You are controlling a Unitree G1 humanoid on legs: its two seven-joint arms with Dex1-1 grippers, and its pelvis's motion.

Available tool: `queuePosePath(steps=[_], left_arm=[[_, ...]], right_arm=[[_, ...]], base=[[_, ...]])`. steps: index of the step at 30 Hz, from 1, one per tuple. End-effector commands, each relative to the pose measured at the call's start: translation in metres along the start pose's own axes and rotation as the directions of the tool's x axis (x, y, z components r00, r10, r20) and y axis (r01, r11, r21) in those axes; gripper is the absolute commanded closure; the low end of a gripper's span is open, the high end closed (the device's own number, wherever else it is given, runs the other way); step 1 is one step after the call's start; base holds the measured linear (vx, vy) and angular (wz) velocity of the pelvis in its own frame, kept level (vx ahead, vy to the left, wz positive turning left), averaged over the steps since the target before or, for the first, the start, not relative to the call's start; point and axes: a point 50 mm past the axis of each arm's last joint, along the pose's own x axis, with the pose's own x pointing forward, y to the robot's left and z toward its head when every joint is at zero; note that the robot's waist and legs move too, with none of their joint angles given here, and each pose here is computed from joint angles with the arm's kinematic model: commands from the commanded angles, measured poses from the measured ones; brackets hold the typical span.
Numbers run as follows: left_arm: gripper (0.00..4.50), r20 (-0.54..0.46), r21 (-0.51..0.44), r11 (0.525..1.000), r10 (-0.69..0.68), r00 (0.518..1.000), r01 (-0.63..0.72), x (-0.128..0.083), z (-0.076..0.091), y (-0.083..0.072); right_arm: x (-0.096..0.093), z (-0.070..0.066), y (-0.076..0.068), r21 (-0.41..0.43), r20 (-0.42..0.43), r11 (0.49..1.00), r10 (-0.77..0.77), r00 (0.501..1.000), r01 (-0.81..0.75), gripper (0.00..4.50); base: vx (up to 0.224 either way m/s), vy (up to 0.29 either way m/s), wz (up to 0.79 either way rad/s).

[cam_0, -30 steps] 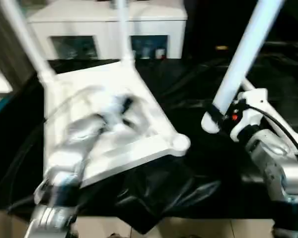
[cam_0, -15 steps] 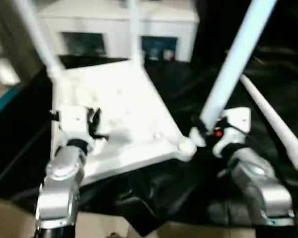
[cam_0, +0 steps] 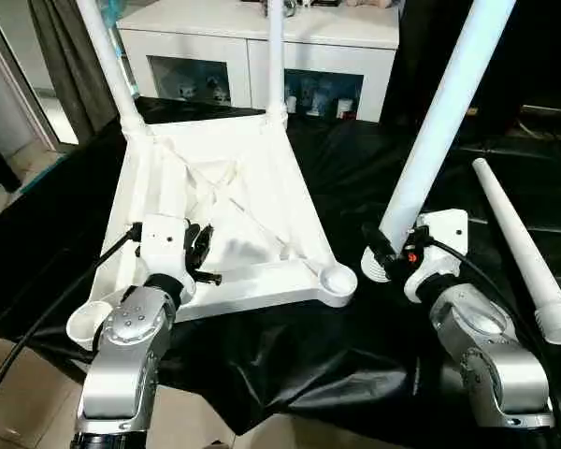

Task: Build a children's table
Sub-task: Pick table leg

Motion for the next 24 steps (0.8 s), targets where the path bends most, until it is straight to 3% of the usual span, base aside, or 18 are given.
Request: queuePosePath(steps=[1,12,17,20,21,24], left_arm=[[3.55,-0.002,-0.008,1.0,-0.012,1.0,0.012,0.0,0.0,-0.003],[3.55,0.0,-0.031,1.0,-0.004,1.0,0.004,-0.005,-0.003,-0.005],[3.55,0.017,-0.014,1.0,-0.017,1.0,0.017,-0.004,-0.001,-0.007],[3.55,0.009,0.03,0.996,-0.086,0.996,0.085,-0.003,0.0,-0.011],[3.55,0.011,0.086,0.98,-0.181,0.983,0.179,-0.004,0.001,-0.017],[3.55,-0.018,0.118,0.948,-0.295,0.955,0.295,-0.004,0.0,-0.024]], right_arm=[[-0.001,0.001,0.001,-0.017,-0.003,1.0,0.016,1.0,-0.016,2.61],[0.004,-0.001,-0.002,-0.044,-0.04,0.999,0.019,0.999,-0.021,2.61],[0.004,0.005,0.001,-0.062,-0.011,0.997,0.034,0.999,-0.035,2.61],[0.004,0.006,0.0,-0.039,-0.003,0.998,0.038,0.999,-0.038,2.61],[0.004,0.008,0.0,-0.028,0.01,0.998,0.048,0.999,-0.048,2.61],[0.004,0.01,0.0,-0.022,0.019,0.998,0.058,0.998,-0.057,2.61]], base=[[-0.009,0.051,0.02],[0.0,0.0,0.0],[0.091,0.017,-0.32],[0.095,-0.004,0.0],[0.073,0.0,0.06],[0.03,0.012,0.18]])
